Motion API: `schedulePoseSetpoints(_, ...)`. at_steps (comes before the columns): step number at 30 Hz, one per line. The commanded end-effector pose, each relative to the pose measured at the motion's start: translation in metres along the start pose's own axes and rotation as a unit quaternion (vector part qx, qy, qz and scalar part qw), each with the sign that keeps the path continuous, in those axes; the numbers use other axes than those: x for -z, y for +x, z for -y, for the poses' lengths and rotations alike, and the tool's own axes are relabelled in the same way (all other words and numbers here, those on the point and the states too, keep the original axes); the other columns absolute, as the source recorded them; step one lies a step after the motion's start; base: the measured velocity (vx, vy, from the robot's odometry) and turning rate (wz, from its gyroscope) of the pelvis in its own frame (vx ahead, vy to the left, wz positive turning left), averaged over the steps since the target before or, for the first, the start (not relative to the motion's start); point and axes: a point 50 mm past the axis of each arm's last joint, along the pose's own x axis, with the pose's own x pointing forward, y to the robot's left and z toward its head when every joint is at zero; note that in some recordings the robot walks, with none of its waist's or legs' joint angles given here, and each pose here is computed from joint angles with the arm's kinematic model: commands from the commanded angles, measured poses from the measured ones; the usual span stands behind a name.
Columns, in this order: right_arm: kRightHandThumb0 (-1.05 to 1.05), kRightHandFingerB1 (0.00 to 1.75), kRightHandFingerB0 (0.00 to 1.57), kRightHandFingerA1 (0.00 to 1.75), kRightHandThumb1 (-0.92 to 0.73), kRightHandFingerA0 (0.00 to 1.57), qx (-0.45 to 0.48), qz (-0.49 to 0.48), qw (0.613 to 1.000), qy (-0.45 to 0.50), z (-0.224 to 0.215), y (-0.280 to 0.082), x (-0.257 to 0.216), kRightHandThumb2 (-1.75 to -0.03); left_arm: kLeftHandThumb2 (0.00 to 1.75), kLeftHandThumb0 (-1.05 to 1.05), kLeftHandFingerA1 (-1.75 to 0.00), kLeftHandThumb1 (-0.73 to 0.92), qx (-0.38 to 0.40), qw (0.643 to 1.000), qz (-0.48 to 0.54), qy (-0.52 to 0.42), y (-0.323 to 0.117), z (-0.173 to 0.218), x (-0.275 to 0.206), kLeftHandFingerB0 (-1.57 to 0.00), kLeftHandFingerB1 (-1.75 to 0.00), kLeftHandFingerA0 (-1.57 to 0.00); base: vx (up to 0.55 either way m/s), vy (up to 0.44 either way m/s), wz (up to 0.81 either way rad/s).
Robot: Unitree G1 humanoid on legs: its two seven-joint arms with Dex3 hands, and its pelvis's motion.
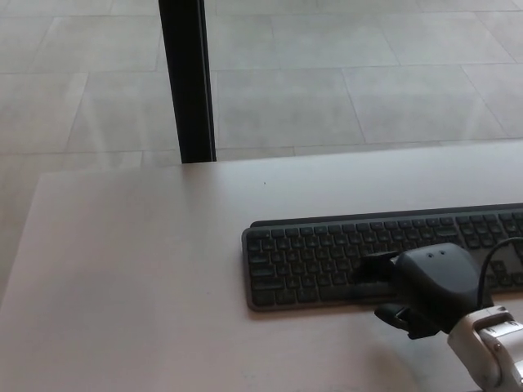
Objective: The robot uses its right fingers to click on the space key of the black keyboard placed on the center of the white desk.
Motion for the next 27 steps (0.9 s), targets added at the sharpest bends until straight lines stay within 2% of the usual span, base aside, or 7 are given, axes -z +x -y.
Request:
schedulePoseSetpoints(1,-0.41,0.47,0.69,1.46,-0.58,0.85,0.002,0.016,1.000,-0.004,0.000,-0.002,-0.002,-0.57,0.56,-0.45,-0.84,0.53,-0.007,1.000,0.019,-0.006,0.001,-0.005,-0.009,-0.75,-0.59,-0.82,0.00,0.000,0.00)
schedulePoseSetpoints(3,-0.42,0.47,0.70,1.45,-0.57,0.86,0.006,0.016,1.000,-0.004,0.000,-0.002,-0.001,-0.57,0.56,-0.45,-0.83,0.53,-0.009,1.000,0.019,-0.011,0.001,-0.004,-0.009,-0.76,-0.59,-0.82,0.00,0.000,0.00)
schedulePoseSetpoints(5,-0.42,0.48,0.67,1.52,-0.60,0.80,-0.003,0.011,1.000,-0.014,-0.001,-0.003,0.001,-0.58,0.56,-0.44,-0.81,0.53,-0.011,1.000,0.021,-0.014,0.002,-0.004,-0.010,-0.77,-0.60,-0.84,0.00,0.000,0.00)
schedulePoseSetpoints(14,-0.42,0.47,0.69,1.48,-0.59,0.83,-0.010,0.003,1.000,-0.020,-0.003,-0.004,0.005,-0.58,0.57,-0.45,-0.83,0.54,-0.010,1.000,0.022,-0.002,0.001,-0.004,-0.009,-0.77,-0.59,-0.85,0.00,0.000,0.00)
schedulePoseSetpoints(16,-0.41,0.47,0.68,1.48,-0.59,0.84,-0.008,-0.003,1.000,-0.019,-0.003,-0.004,0.006,-0.58,0.56,-0.46,-0.76,0.53,-0.009,1.000,0.022,0.003,0.001,-0.004,-0.009,-0.75,-0.57,-0.84,0.00,0.000,0.00)
schedulePoseSetpoints(27,-0.39,0.47,0.69,1.54,-0.59,0.80,-0.026,-0.005,0.999,-0.039,-0.004,0.000,0.010,-0.57,0.56,-0.44,-0.81,0.54,-0.010,1.000,0.022,-0.005,0.002,-0.003,-0.011,-0.77,-0.59,-0.87,0.00,0.000,0.00)
